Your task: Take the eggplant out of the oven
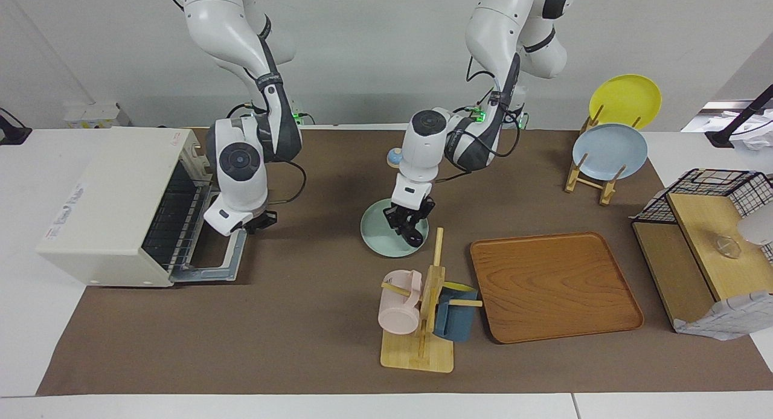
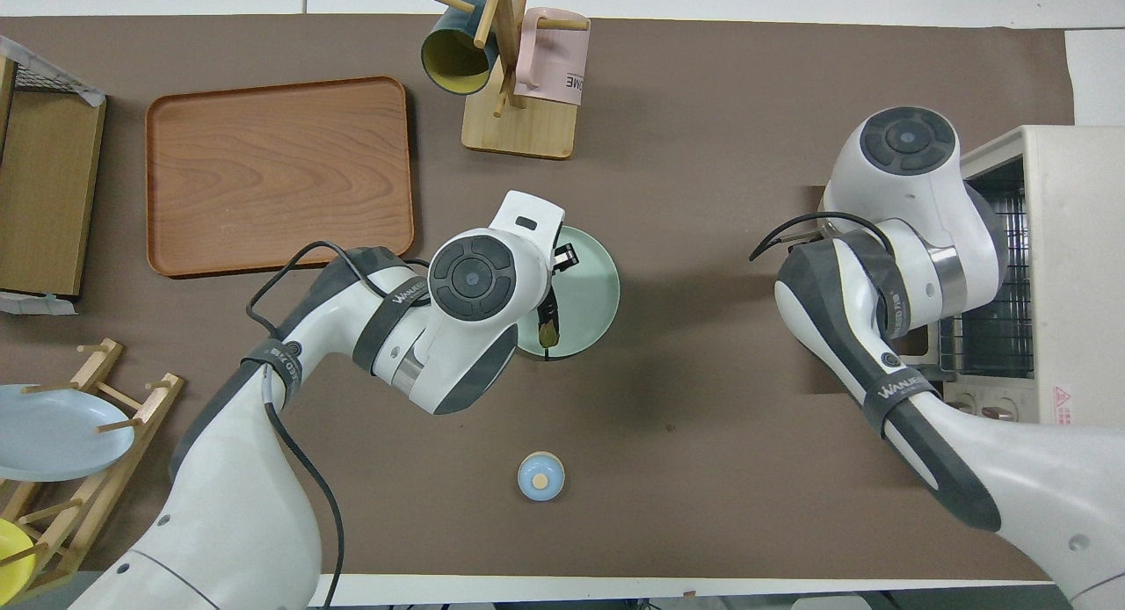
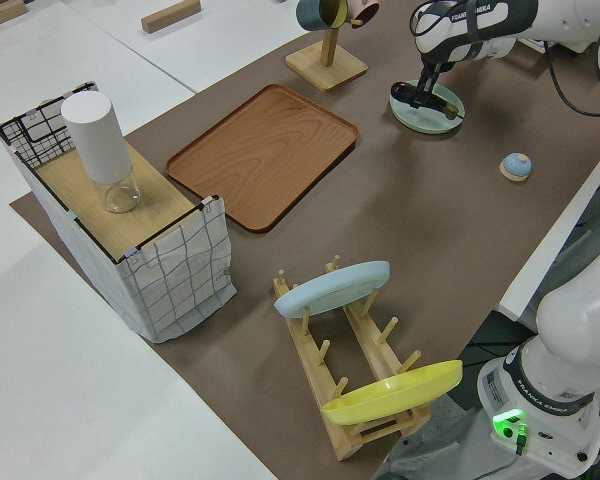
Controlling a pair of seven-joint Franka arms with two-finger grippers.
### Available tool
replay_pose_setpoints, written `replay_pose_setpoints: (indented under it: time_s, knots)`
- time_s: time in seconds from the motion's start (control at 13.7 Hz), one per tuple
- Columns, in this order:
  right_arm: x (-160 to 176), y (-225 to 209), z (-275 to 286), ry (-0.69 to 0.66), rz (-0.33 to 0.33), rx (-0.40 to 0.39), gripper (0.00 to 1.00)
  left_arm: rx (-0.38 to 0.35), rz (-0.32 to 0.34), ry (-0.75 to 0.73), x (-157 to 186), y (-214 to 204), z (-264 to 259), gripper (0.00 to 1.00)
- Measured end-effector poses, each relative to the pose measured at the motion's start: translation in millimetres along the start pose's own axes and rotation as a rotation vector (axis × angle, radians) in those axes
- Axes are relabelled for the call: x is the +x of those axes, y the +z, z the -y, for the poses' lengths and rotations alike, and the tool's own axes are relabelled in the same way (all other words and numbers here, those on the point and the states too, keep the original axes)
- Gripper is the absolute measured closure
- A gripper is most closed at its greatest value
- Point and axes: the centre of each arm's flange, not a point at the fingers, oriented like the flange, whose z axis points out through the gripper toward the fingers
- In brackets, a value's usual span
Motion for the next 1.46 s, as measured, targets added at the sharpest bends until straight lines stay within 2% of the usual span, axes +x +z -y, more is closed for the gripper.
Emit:
replay_pose_setpoints:
  time_s: [0.07, 0.22, 0.29, 0.44, 0.51, 0.73, 0.88, 1.02, 1.1, 1.24, 1.32, 1.46]
  knots:
    - [-4, -18, -20, -0.008, -0.016, 0.000, 0.99, 0.015, 0.001, 0.013, 24, -11, 18, 0.60]
    - [-24, -51, -64, -0.027, -0.032, 0.005, 0.99, 0.021, 0.007, 0.031, 98, -22, 80, 0.60]
    - [-34, -61, -89, -0.025, -0.043, 0.002, 0.98, -0.005, 0.024, 0.030, 140, -24, 124, 0.60]
    - [-51, -68, -124, 0.004, -0.043, 0.017, 0.96, -0.088, 0.064, 0.041, 192, -18, 194, 0.60]
    - [-58, -74, -129, 0.023, -0.043, 0.048, 0.86, -0.118, 0.083, 0.045, 206, -10, 214, 0.60]
    - [-87, -129, -126, 0.069, -0.119, 0.194, 0.54, -0.135, 0.117, 0.052, 223, 10, 222, 0.60]
    - [-117, -181, -132, 0.080, -0.150, 0.221, 0.29, -0.143, 0.104, 0.081, 222, 14, 211, 0.59]
    - [-141, -216, -148, 0.103, -0.141, 0.228, 0.07, -0.149, 0.091, 0.102, 218, 15, 200, 0.40]
    - [-148, -222, -157, 0.120, -0.133, 0.233, 0.00, -0.149, 0.089, 0.106, 217, 15, 198, 0.27]
    - [-146, -223, -166, 0.134, -0.117, 0.238, 0.00, -0.149, 0.088, 0.105, 218, 15, 199, 0.04]
    - [-141, -222, -166, 0.130, -0.112, 0.238, 0.00, -0.149, 0.088, 0.103, 219, 13, 200, 0.00]
    - [-134, -218, -164, 0.125, -0.103, 0.239, 0.00, -0.153, 0.106, 0.104, 220, -4, 202, 0.00]
